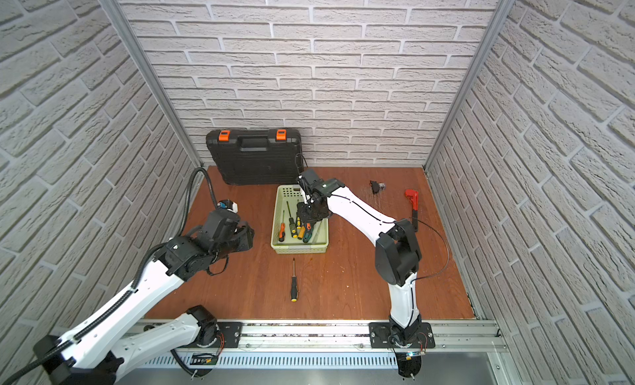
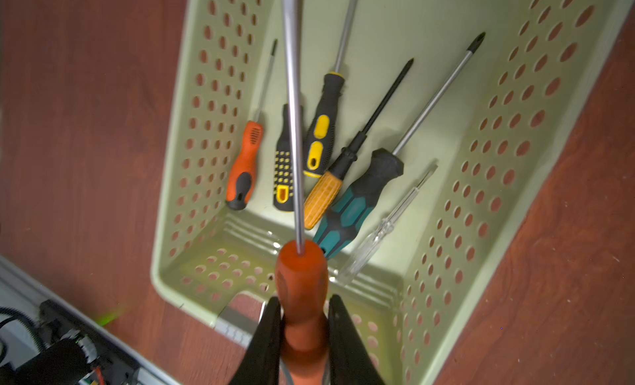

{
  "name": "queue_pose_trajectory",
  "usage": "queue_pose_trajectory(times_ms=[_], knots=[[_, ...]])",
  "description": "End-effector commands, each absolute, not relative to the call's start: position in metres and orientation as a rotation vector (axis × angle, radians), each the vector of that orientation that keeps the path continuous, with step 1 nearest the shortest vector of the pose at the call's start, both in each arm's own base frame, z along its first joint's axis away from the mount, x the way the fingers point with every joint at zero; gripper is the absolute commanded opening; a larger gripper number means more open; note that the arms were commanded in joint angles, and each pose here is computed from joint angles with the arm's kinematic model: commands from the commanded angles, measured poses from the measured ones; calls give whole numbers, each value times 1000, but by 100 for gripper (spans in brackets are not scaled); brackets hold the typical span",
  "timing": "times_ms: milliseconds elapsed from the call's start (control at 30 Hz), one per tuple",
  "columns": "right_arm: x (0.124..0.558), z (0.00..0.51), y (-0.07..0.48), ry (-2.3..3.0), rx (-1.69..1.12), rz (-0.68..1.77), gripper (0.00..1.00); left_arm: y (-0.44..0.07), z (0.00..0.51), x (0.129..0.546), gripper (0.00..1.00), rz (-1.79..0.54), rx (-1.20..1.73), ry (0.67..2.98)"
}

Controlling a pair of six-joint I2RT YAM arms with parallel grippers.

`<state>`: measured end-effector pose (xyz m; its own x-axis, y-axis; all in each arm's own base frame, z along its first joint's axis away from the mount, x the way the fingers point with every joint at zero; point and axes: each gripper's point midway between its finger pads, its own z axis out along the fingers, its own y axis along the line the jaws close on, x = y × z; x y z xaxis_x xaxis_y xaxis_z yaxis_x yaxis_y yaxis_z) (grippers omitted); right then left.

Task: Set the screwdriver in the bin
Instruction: 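Carry the orange screwdriver with the right gripper over the basket, then lower the orange screwdriver into the basket and open the right gripper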

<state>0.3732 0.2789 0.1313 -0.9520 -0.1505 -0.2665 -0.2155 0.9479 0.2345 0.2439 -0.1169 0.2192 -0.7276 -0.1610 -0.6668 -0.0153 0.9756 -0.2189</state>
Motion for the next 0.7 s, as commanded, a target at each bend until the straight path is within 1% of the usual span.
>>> queue_pose_trajectory(times_ms=[0, 133, 233, 567, 667], knots=[[381, 123, 279, 2861, -279, 345, 5, -112, 218, 243, 55, -236, -95, 2373], [385, 103, 265, 2907, -232, 215, 6, -110, 213, 241, 55, -246, -97, 2370], [387, 97, 254, 2914, -175, 137, 5, -113, 206, 241, 56, -286, -102, 2372], [393, 75, 244, 2935, -30, 37, 7, -125, 196, 245, 56, -366, -75, 2389], [392, 67, 243, 2956, -19, 24, 9, -126, 194, 245, 56, -383, -82, 2384]])
